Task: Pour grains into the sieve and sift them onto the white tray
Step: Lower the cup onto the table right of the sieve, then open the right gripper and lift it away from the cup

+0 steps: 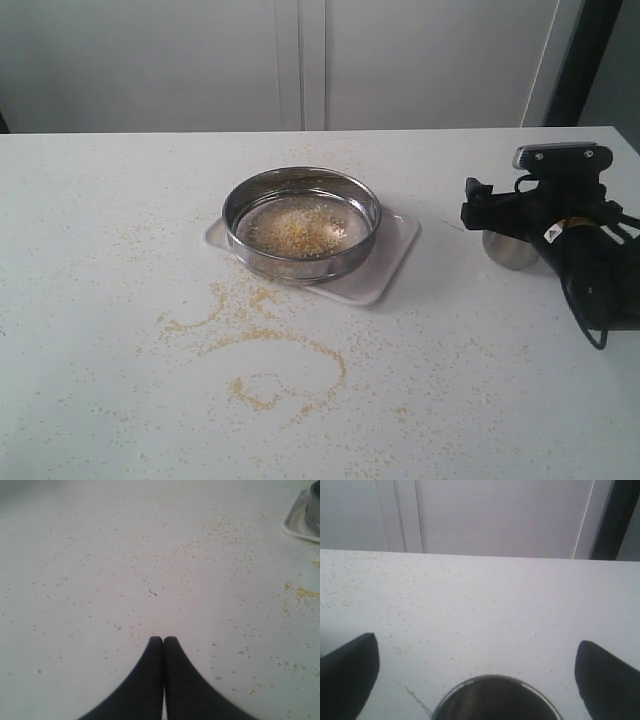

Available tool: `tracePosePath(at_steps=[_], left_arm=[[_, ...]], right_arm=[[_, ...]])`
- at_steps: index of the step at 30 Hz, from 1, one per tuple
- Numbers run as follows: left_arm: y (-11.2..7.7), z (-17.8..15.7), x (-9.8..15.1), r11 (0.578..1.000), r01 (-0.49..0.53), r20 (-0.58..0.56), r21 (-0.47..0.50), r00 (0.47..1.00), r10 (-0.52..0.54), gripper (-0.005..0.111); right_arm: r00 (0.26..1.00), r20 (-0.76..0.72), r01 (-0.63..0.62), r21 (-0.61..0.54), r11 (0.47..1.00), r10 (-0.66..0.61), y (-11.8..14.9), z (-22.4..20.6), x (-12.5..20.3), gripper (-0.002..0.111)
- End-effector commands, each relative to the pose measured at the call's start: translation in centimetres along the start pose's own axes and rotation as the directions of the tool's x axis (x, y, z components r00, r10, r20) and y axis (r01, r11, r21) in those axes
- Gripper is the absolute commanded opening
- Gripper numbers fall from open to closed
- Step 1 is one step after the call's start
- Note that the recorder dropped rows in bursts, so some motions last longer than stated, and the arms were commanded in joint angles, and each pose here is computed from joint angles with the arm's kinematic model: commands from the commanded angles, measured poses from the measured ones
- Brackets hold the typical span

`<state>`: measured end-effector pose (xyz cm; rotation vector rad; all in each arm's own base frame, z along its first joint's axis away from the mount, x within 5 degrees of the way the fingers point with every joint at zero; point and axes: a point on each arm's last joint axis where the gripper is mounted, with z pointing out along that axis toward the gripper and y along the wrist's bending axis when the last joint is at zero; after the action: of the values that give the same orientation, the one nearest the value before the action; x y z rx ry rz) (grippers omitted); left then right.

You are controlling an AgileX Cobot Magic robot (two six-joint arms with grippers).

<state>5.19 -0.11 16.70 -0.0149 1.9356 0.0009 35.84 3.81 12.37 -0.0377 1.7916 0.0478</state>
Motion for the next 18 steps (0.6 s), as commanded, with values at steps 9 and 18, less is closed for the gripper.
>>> tracePosePath(at_steps=[9, 18], left_arm=[[0.0, 0.0, 0.0, 1.000, 0.011, 0.005, 0.000, 1.000, -0.011, 0.000], [0.0, 0.0, 0.0, 1.000, 0.009, 0.005, 0.000, 1.000, -0.009, 0.000]], right_arm=[[0.999, -0.009, 0.031, -0.049, 0.998, -0.032, 0.3, -3.0, -6.3, 0.070], [0.998, -0.046, 0.031, -0.053, 0.998, -0.033, 0.3, -5.2, -8.9, 0.008]])
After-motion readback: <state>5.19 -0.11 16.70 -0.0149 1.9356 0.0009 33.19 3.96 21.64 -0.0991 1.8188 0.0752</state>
